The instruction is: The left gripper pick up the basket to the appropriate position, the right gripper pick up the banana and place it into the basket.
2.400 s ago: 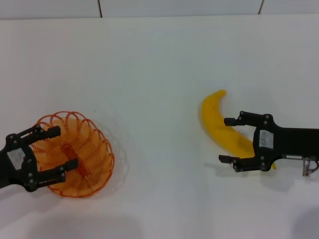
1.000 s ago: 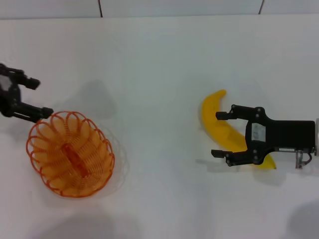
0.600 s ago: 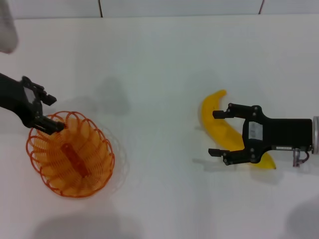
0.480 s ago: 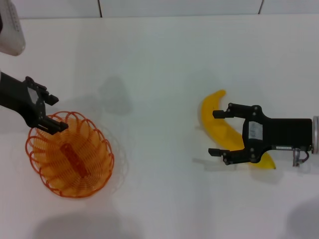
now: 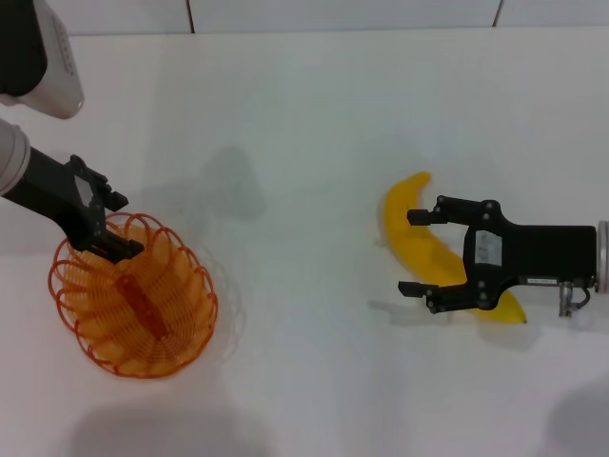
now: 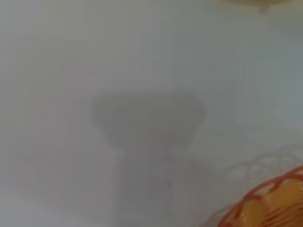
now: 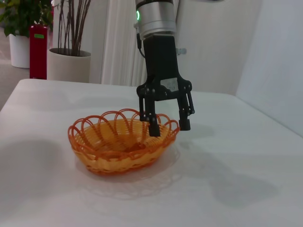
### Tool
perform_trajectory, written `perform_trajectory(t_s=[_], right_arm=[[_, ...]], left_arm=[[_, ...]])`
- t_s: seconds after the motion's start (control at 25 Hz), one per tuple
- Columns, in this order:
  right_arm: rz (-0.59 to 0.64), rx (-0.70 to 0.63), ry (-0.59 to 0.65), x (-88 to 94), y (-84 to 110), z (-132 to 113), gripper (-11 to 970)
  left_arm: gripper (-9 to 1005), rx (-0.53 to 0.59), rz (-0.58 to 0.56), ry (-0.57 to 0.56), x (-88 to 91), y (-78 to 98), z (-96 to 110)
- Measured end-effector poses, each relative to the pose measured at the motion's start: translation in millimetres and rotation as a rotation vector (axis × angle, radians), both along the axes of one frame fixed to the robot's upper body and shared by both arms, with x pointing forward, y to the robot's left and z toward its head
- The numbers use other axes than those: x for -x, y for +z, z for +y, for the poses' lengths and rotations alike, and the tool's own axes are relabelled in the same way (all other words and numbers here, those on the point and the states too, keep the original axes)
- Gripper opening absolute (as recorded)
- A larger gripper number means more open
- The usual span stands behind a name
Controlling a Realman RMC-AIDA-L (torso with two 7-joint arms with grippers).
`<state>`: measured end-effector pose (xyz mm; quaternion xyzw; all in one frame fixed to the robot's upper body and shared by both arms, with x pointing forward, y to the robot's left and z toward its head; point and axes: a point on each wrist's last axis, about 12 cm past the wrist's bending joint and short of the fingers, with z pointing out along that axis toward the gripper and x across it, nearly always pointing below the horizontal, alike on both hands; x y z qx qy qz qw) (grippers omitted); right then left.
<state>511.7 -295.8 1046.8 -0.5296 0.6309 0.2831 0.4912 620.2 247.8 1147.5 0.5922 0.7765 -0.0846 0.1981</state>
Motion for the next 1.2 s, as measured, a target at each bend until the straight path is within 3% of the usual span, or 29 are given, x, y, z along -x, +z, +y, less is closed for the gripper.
perform_trajectory(t_s=[0.16, 0.4, 0.8, 1.04, 1.2], right_arm=[[0.001, 0.001, -0.002, 0.0, 0.0, -0.6, 879], [0.002, -0.002, -0.002, 0.3, 0.1, -0.9, 880], [0.003, -0.003, -0.006, 0.4, -0.1, -0.9, 880], [0.003, -0.002, -0.008, 0.4, -0.3, -1.1, 879], [0.004, -0.002, -0.008, 0.7, -0.5, -1.3, 879]], left_arm=[[719, -0.006, 0.001, 0.011, -1.5, 0.3, -2.2], [492, -0.018, 0.009, 0.004, -0.9, -0.8, -5.4], [279, -0.023, 0.013, 0.011, -0.7, -1.2, -5.3], [86, -0.024, 0.014, 0.011, -0.7, -1.3, -5.3], [56, -0.024, 0.014, 0.012, -0.7, -1.3, -5.4]])
